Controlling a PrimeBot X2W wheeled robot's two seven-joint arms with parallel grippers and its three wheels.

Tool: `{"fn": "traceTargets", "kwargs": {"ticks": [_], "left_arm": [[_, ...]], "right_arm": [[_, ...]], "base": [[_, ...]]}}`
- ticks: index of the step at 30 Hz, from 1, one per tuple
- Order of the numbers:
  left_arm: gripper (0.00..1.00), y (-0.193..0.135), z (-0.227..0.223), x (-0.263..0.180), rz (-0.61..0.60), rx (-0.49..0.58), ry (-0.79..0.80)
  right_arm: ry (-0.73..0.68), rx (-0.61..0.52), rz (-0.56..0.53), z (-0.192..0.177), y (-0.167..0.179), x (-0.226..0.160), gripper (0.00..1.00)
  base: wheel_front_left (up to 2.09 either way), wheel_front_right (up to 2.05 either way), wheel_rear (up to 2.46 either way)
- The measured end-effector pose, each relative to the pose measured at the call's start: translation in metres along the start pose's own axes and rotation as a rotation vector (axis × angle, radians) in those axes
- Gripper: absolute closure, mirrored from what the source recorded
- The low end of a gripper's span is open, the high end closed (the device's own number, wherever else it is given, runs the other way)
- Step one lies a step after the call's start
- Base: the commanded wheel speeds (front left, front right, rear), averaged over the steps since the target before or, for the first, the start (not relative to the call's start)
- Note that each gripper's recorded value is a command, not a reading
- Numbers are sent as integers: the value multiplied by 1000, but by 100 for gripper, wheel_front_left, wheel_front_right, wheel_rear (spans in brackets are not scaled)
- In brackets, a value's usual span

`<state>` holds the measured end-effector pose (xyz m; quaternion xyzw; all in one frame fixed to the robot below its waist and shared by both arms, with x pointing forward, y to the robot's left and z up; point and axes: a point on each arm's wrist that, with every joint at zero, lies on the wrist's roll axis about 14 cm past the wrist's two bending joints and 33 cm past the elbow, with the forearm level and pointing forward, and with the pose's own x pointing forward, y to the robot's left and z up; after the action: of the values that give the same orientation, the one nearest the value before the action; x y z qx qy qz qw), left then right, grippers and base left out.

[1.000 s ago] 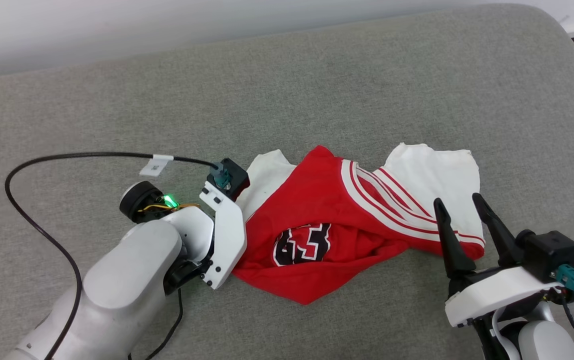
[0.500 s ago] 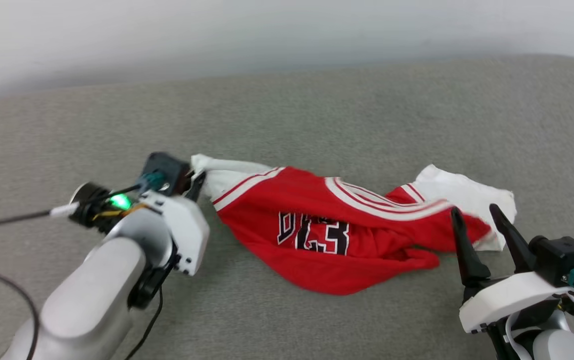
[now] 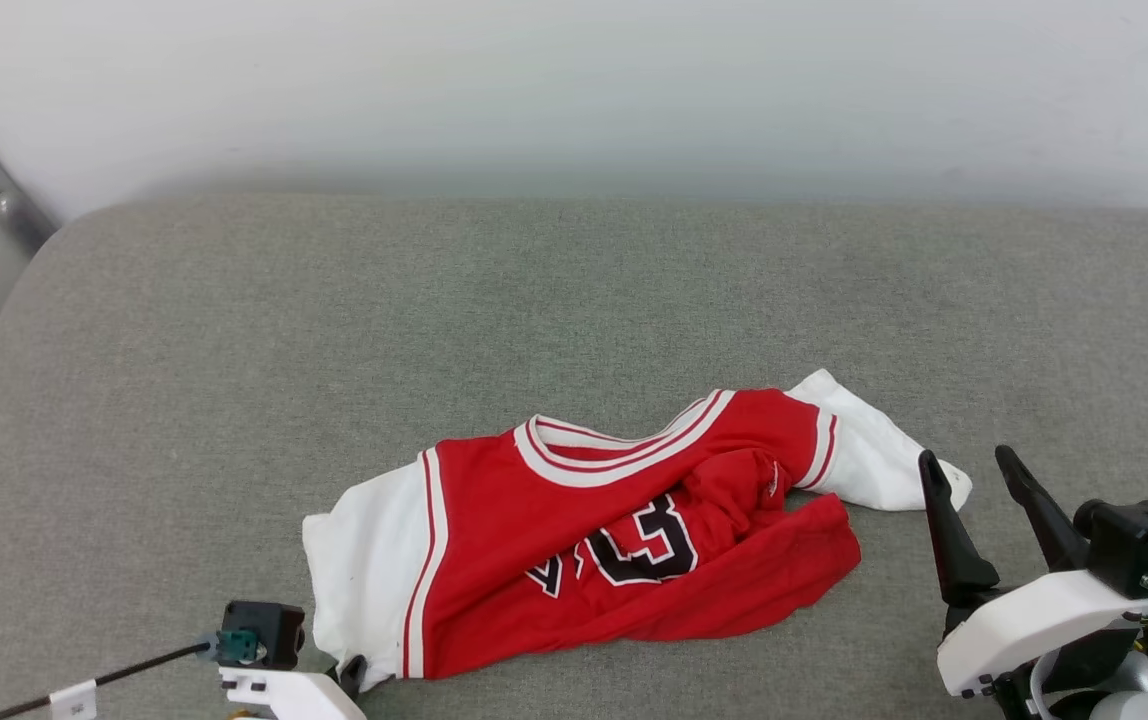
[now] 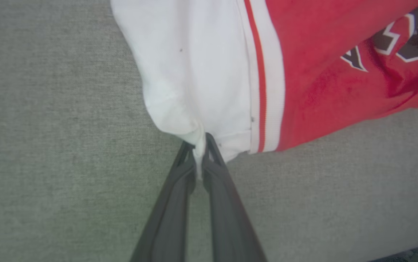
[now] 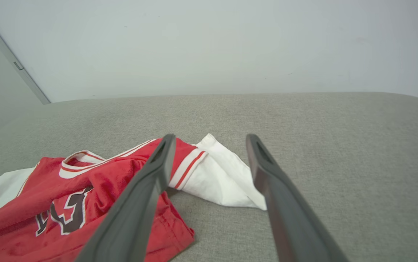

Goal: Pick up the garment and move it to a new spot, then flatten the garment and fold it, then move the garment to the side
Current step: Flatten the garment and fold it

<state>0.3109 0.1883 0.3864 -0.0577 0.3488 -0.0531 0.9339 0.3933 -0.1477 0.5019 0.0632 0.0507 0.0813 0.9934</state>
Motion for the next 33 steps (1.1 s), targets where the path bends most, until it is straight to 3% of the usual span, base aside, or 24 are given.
{"fn": "traceTargets", "kwargs": {"ticks": [1,2,10,18,25,33], "left_arm": [[48,0,-4,-1,4,-14,3],[0,-1,-4,0,9,-21,-6],[0,8,72,-7,80,29,-356],[0,-2,145,-29,76,76,-687],[0,-9,163,-26,54,61,-752],[0,-11,175,-4,14,34,-752]], "right_arm": [[2,0,2,0,1,0,0],[2,-1,2,1,1,0,0],[-1,12,-29,3,-9,-8,0],[46,65,-78,-4,-26,-15,0],[294,145,-200,-38,-69,-11,0],[646,176,-167,-74,-66,17,0]], "base": [[0,0,0],[0,0,0],[0,0,0],[0,0,0],[0,0,0],[0,0,0]]}}
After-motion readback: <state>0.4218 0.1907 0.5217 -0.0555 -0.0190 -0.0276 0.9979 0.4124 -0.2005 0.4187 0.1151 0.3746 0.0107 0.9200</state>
